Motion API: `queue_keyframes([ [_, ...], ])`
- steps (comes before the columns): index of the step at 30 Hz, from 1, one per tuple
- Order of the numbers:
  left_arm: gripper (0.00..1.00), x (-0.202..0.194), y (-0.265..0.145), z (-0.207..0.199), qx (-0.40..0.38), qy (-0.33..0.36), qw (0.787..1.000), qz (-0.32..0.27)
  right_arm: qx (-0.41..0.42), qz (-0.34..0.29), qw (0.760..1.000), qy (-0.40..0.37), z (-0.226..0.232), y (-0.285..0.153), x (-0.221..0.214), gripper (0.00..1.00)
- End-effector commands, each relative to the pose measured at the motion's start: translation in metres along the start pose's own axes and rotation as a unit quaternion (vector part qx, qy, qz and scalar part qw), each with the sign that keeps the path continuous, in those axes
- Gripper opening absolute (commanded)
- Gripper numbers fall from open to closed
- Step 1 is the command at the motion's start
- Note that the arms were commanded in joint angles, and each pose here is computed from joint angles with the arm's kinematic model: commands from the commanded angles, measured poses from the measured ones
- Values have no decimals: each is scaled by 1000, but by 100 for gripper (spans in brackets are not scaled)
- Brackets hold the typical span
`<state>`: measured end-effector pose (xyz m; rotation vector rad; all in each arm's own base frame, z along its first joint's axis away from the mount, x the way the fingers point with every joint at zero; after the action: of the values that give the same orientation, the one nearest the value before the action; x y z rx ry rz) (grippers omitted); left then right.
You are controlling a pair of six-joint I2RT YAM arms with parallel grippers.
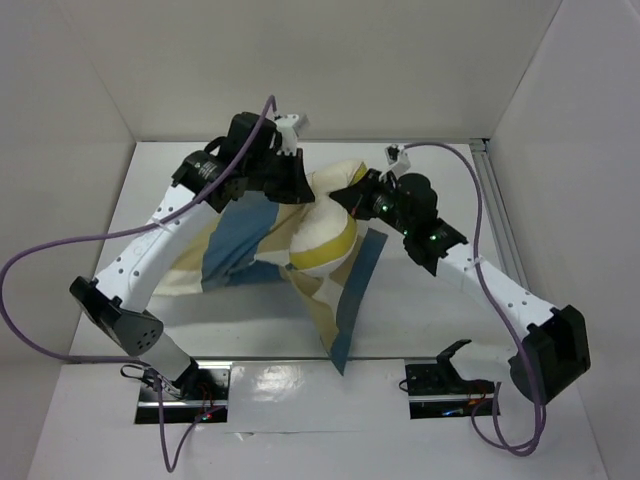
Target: Put the pillow into the pillowcase
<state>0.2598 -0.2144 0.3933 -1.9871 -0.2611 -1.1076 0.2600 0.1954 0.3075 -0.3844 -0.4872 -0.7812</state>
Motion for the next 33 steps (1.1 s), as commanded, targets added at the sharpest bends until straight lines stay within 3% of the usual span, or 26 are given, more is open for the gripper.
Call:
queue_keyframes([
  [1,0,-16,26,-12,-91,-22,995,29,-50,65,996,19,-44,21,-65,0],
  [5,0,-39,34,-14,-136,-59,988,52,-83,134,987,42,-79,38,-107,0],
  [12,1,-29,26,5,-44,-53,997,46,-92,145,985,-4,-61,20,-118,2],
  [14,17,-23,31,8,-26,-55,996,67,-111,121,986,-35,-53,15,-105,29],
  [15,21,-22,33,10,-10,-51,996,72,-145,128,979,-61,-58,8,-103,51],
  [16,26,-17,37,11,-3,-51,996,76,-163,117,977,-75,-58,4,-98,82],
  [18,37,-19,37,15,21,-53,995,87,-211,73,970,-95,-62,-10,-75,91],
  [23,38,-24,46,24,70,-64,990,105,-256,22,962,-95,-81,-30,-37,93],
  [29,38,-35,48,31,112,-65,982,134,-272,43,957,-91,-99,-20,-28,80],
  [33,48,-46,56,43,164,-58,970,168,-335,57,934,-109,-118,11,-9,93],
])
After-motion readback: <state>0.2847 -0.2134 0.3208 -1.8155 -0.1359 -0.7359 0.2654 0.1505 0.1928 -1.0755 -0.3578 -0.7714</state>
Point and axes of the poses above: each gripper's point midway between its finger pads, its own y axis out along the fingers, its own z axis along the line the jaws close on, x = y × z, the point moved 10 cm from there along -y, back along the fingers, and after that the axes turned 12 degrees about y, right-handed, at the moved point
